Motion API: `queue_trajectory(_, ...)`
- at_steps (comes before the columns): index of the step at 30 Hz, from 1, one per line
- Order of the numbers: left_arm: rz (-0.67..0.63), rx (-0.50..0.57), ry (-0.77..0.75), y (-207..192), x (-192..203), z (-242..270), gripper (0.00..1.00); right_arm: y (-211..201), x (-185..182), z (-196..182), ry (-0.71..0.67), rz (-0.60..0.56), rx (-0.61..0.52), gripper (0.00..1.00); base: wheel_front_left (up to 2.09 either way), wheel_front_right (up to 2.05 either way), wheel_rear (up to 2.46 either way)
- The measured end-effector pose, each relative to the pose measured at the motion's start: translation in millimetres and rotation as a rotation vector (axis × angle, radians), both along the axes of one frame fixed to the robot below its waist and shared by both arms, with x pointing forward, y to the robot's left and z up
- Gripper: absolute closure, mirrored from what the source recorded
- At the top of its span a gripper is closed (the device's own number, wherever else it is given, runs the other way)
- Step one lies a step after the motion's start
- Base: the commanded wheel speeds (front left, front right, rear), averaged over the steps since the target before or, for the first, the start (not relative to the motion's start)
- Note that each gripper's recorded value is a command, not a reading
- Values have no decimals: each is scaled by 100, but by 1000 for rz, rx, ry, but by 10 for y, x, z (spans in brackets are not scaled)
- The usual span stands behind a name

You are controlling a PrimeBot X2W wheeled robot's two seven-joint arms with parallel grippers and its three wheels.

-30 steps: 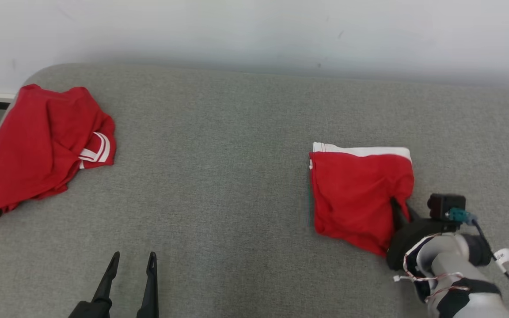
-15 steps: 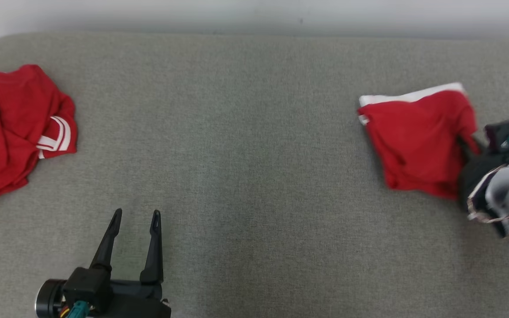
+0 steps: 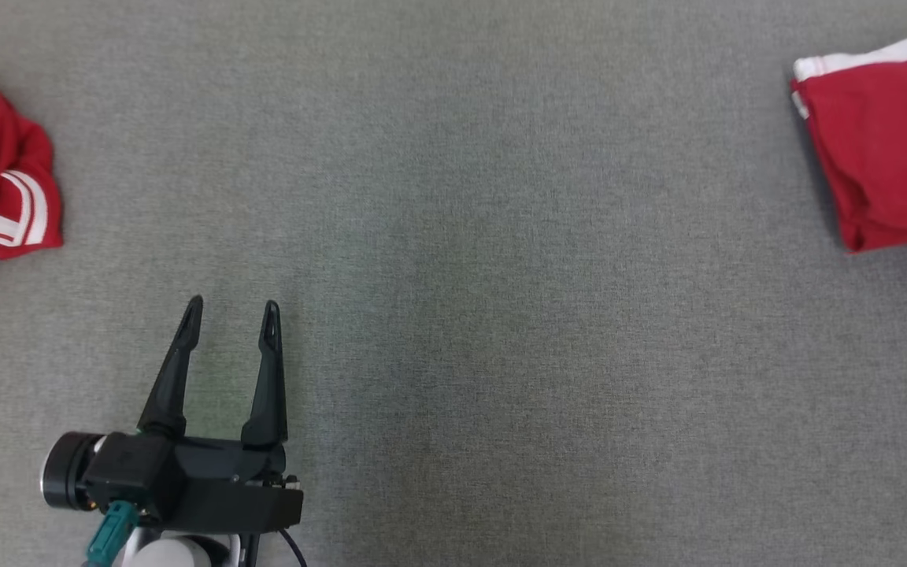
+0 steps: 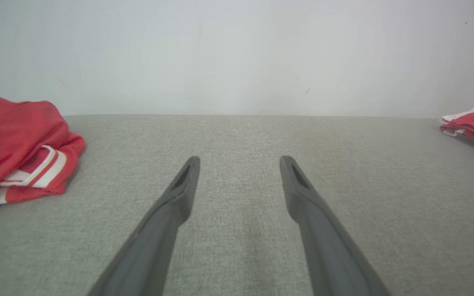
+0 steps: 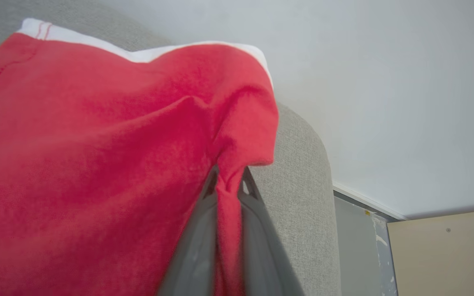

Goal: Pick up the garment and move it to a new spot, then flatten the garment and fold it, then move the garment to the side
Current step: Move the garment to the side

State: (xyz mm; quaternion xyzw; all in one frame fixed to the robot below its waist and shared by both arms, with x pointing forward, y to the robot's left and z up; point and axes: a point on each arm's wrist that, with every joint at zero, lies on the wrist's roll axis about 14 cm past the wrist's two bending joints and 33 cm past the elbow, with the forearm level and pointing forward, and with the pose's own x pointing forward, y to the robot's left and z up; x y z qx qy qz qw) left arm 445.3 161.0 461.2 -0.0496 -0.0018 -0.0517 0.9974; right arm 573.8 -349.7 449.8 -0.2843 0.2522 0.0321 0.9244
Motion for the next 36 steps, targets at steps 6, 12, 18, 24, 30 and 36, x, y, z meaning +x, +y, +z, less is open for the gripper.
queue_trajectory(6,-22,0,-16,-61,110,-6,0,-239,60,58,-2,-31,-40,100,0,0,0)
queue_trajectory(12,-34,1,-47,-98,217,35,0,-499,128,169,-5,-53,-112,100,0,0,0)
queue_trajectory(18,-38,-1,-50,-115,276,-1,0,-669,182,241,-7,-69,-162,100,0,0,0)
queue_trajectory(24,-43,-1,-51,-133,318,-23,0,-790,177,307,-12,-100,-174,100,0,0,0)
queue_trajectory(30,-41,0,-51,-124,328,-29,0,-802,186,334,-18,-104,-174,26,0,0,0)
queue_trajectory(36,-35,3,-53,-101,316,-6,0,-839,158,373,-19,-127,-172,0,0,0,0)
